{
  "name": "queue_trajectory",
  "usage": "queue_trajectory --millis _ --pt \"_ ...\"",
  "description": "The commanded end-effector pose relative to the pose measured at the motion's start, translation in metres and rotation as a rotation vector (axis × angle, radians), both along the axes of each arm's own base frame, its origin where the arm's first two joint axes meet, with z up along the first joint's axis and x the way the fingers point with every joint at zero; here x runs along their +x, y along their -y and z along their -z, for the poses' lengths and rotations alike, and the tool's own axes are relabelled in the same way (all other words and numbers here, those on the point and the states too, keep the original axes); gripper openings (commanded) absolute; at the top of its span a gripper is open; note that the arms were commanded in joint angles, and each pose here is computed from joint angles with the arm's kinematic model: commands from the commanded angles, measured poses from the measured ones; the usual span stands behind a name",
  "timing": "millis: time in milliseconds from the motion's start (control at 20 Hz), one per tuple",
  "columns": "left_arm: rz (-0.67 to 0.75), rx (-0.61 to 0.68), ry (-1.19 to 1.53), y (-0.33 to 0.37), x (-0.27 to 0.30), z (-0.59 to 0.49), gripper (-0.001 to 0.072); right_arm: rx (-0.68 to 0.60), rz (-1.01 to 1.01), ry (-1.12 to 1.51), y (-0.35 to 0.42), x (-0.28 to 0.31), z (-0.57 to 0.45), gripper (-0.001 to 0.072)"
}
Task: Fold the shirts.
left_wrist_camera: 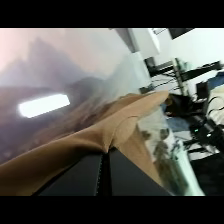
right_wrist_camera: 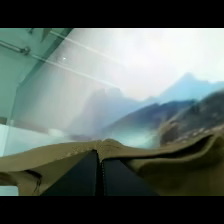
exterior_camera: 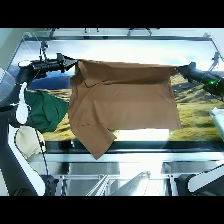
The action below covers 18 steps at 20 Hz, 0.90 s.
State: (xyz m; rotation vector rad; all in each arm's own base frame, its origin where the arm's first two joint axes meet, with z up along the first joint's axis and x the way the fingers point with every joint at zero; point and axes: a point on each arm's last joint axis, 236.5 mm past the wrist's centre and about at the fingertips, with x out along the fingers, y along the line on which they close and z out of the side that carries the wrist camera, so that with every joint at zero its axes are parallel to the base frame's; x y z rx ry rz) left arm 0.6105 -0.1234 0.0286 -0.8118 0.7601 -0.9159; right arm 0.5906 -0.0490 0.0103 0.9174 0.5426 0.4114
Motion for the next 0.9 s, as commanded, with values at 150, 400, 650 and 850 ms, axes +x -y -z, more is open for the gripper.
queue_trajectory --millis 150,400,650,850 --pt "0.133 0.258 -0.008 0.001 -0.04 0.032 0.0022 -0.092 -0.104 -0.057 0.015 -0.022 0.031 0.0021" --pt "0.291 0.334 -0.061 0.021 -0.075 0.051 0.0021 -0.207 -0.274 -0.164 0.004 -0.059 0.07 0.0021" --pt "0.327 0.411 -0.141 0.021 -0.089 0.069 0.0013 -0.144 -0.348 -0.203 -0.009 -0.074 0.088 0.0021" --pt "0.384 0.392 -0.182 0.018 -0.104 0.058 0.0013 -0.172 -0.389 -0.252 -0.009 -0.087 0.1 0.0022"
